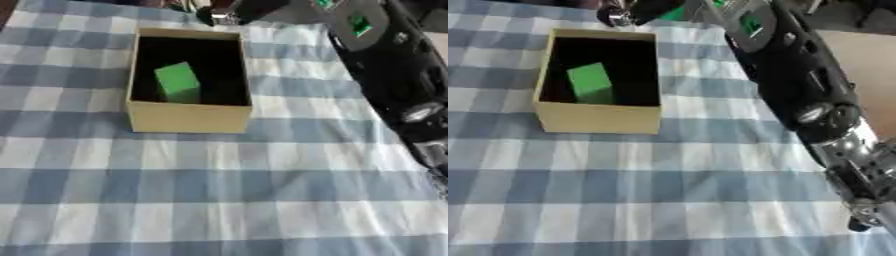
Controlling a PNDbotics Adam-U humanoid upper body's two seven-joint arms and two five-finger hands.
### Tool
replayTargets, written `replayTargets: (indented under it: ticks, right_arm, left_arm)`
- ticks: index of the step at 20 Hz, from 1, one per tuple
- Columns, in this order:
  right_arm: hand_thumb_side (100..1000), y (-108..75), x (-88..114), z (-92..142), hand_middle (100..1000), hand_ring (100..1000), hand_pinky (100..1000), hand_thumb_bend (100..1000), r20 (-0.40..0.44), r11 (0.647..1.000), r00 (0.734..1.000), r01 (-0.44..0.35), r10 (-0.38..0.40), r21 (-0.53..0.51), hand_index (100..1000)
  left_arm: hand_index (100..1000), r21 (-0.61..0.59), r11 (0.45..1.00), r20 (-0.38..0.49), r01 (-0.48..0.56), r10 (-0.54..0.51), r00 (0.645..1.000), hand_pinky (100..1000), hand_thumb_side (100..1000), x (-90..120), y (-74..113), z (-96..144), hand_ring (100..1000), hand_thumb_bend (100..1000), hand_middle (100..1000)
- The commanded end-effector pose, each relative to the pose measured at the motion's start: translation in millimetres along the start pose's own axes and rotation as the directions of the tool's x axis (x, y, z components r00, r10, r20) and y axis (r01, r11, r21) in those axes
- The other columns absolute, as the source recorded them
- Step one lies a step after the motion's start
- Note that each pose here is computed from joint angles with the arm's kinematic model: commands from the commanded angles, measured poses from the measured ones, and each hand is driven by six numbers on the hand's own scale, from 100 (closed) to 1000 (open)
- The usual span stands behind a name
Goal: Pick up objects on the table and place them in the box.
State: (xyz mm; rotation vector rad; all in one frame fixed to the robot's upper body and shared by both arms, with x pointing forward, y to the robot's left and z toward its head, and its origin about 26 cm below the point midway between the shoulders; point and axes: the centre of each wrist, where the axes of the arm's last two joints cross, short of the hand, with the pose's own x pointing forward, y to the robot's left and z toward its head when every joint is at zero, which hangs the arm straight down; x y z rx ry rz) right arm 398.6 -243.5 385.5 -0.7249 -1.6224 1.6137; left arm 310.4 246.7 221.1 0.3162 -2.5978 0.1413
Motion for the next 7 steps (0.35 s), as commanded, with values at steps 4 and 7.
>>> replayTargets:
  ticks: [4,7]
  right_arm:
    - [780,-24.6,3.4,41.0,835,824,818,194,0.003,0.991,1.0,-0.003,0.004,-0.135,981]
    - [805,-24.8,6.8,64.4,829,817,814,139,-0.003,0.981,1.0,-0.015,0.014,-0.196,977]
  left_arm:
    - [759,0.007,1.0,0.025,0.009,-0.01,1.0,722,893,5.0,3.2,-3.9,588,100,681]
    - [759,0.012,1.0,0.025,0.016,-0.016,1.0,722,892,4.6,4.7,-3.5,588,100,681]
